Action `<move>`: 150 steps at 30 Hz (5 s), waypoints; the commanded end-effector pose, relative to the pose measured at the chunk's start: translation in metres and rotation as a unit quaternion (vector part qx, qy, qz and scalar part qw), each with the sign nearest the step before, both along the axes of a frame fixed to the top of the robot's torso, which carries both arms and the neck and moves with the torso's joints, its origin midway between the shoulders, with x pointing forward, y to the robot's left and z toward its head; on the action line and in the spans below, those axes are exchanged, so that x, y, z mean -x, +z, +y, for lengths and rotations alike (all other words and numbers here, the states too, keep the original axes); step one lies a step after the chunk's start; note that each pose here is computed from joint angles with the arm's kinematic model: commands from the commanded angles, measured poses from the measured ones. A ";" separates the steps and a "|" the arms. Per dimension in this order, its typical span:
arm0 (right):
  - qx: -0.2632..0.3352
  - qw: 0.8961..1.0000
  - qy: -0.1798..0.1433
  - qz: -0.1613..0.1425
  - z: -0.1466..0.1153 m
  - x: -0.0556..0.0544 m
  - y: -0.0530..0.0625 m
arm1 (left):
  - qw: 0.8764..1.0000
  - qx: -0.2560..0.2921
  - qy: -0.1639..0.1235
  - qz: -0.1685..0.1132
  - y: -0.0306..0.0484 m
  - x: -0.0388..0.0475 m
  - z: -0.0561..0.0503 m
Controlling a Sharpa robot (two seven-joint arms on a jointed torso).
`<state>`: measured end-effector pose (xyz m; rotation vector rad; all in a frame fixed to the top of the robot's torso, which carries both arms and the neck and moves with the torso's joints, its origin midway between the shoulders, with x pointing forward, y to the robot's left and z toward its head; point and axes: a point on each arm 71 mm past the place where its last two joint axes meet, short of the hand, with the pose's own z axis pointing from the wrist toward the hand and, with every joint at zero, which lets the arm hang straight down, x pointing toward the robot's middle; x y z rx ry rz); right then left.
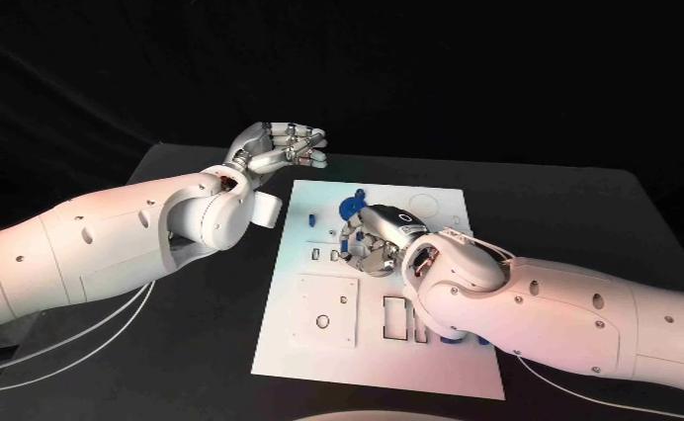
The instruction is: Assemble the parts on the task board
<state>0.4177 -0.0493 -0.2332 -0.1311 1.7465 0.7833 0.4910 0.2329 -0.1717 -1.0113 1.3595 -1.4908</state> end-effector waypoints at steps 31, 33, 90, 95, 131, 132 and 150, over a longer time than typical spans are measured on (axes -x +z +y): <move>0.023 1.000 0.002 -0.011 0.008 0.000 -0.017 | 1.000 0.006 -0.015 0.004 0.0009 0.0021 -0.004; 0.023 1.000 0.002 -0.011 0.008 0.000 -0.017 | 1.000 0.006 -0.015 0.005 0.0008 0.0021 -0.004; -0.075 0.995 -0.002 -0.058 -0.010 0.010 0.005 | 1.000 -0.006 -0.025 0.015 -0.0017 0.0014 -0.001; -0.118 0.993 0.011 -0.026 -0.032 0.011 0.025 | 0.998 -0.031 -0.054 0.018 -0.0031 0.0039 -0.004; -0.161 0.974 -0.156 0.045 -0.180 -0.031 0.081 | 0.818 -0.491 -0.225 0.195 -0.0326 -0.0051 -0.047; -0.160 0.973 -0.157 0.046 -0.180 -0.032 0.081 | 0.814 -0.498 -0.227 0.192 -0.0320 -0.0060 -0.049; -0.157 0.972 -0.169 0.042 -0.183 -0.039 0.079 | 0.756 -0.582 -0.247 0.167 -0.0340 -0.0142 -0.066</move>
